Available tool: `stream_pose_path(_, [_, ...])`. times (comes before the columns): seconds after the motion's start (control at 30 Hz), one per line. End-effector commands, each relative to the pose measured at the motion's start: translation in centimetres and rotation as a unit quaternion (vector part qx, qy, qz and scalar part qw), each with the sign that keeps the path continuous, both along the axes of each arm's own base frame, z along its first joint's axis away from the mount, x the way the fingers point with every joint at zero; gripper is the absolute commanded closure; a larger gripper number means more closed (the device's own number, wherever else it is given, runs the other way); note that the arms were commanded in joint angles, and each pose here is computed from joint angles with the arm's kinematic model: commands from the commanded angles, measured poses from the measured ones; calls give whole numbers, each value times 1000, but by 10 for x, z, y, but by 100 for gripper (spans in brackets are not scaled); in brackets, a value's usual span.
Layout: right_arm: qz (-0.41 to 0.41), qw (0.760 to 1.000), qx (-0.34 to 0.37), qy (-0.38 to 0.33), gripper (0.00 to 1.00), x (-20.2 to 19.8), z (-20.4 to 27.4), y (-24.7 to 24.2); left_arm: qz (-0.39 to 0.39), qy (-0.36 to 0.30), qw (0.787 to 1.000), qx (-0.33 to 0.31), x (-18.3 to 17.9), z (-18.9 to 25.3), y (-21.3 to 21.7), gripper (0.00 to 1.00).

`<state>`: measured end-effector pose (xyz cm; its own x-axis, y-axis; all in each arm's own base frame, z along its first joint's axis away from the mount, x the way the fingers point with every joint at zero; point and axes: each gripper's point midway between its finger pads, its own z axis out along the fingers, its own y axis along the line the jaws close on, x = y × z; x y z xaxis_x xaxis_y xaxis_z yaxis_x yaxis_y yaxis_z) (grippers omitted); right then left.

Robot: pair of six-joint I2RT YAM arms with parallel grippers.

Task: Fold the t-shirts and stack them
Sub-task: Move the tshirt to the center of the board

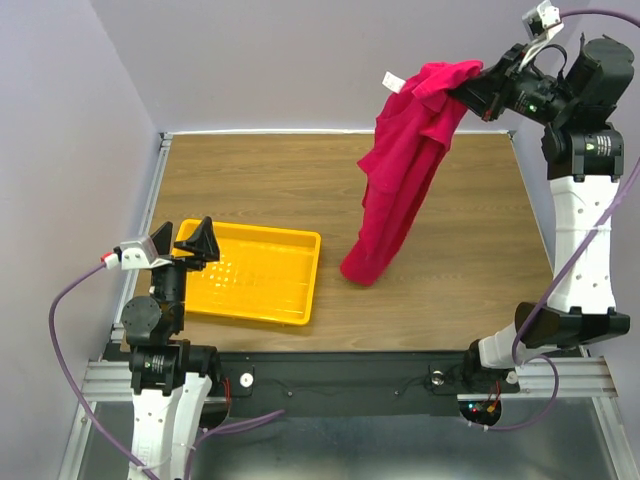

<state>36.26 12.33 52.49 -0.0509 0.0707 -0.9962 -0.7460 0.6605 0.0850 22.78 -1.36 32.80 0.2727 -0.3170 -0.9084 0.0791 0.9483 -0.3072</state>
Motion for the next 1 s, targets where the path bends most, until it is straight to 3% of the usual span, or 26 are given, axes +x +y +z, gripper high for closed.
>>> stream_pose_path(0.0, [24, 999, 19, -32, 100, 5, 13, 8, -4, -20, 1000, 4, 2, 8, -2, 2])
stream_pose_path(0.1, [21, 1000, 12, -7, 99, 17, -14, 7, -5, -21, 1000, 4, 1, 9, -2, 2])
stream_pose_path(0.27, [55, 996, -14, 63, 100, 21, -99, 21, -5, -18, 1000, 2, 4, 8, -2, 1])
stream_pose_path(0.33, [88, 993, -36, 75, 99, 12, -130, 51, -20, -10, 1000, 5, 7, 4, -7, 2])
stream_pose_path(0.47, [115, 976, -92, 161, 99, -9, -238, 82, 0, 25, 1000, -18, 16, -9, 0, 1])
stream_pose_path(0.6, [88, 963, -135, 217, 95, -13, -303, 75, -17, 59, 997, -57, 26, -23, -7, 2])
stream_pose_path(0.7, [45, 957, -176, 225, 68, -6, -327, 59, -53, 88, 991, -87, 33, -37, -21, 1])
stream_pose_path(0.73, [36, 957, -186, 222, 49, -5, -331, 54, -62, 107, 986, -116, 38, -45, -25, 2])
stream_pose_path(0.8, [6, 955, -205, 213, 26, 0, -331, 44, -91, 132, 978, -135, 41, -54, -37, 1])
stream_pose_path(0.83, [-4, 956, -214, 200, 3, 1, -326, 40, -109, 161, 970, -147, 45, -65, -45, 1])
stream_pose_path(0.97, [-39, 955, -238, 173, 0, 3, -319, 21, -147, 216, 950, -172, 50, -83, -63, 2])
